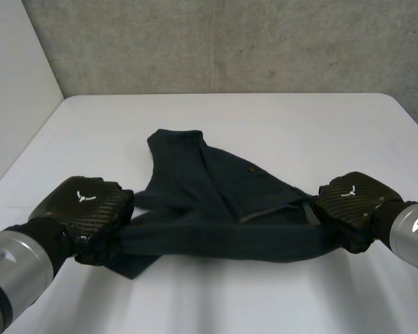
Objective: Fold the shorts.
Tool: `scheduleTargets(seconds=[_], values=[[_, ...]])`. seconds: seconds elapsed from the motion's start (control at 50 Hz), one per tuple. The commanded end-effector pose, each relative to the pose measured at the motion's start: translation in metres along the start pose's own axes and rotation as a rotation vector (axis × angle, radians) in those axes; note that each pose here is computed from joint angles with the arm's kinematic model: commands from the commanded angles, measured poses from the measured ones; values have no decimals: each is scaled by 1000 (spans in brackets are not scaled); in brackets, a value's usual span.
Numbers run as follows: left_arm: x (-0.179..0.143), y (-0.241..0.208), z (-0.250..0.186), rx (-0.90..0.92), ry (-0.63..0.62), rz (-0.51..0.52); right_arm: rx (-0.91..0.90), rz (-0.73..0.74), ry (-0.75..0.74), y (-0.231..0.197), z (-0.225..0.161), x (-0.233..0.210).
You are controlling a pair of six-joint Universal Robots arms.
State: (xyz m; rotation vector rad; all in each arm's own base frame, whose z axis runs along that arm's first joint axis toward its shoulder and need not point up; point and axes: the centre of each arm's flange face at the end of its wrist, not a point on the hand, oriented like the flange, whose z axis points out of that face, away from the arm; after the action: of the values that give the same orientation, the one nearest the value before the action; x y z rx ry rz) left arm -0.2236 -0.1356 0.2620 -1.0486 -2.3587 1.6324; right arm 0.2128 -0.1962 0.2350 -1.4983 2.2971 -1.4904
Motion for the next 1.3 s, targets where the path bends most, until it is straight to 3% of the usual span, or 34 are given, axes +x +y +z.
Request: scheduleTargets(seconds=[0.02,0.18,0.54,0.66,0.82,0.92,0.98,1.1,1.24,1.3], values=[[0,11,36,18,-27,-2,17,134,-44,6,26,-18],[-6,17,88,-24,-42,-27,-24,332,-78,14,37,-24],[-7,21,110,-50,-37,-31,-126,372,-147,15,16,-32],[-17,30,117,-87,-58,-50,-93,343,-119,17,29,-31],[-12,44,129,-140,-33,-36,-80,129,-3,22,57,-17],[-17,36,148,-112,-49,-33,-53,20,40,-2,77,-24],[-26,18,164,-45,-74,-31,18,-14,99,-26,86,-15],[-66,-72,184,263,-220,-28,282,-37,299,-89,101,31],[-121,-190,146,766,-507,-81,782,-65,651,-185,71,95],[-127,-211,132,903,-556,-92,962,-64,795,-210,47,112]])
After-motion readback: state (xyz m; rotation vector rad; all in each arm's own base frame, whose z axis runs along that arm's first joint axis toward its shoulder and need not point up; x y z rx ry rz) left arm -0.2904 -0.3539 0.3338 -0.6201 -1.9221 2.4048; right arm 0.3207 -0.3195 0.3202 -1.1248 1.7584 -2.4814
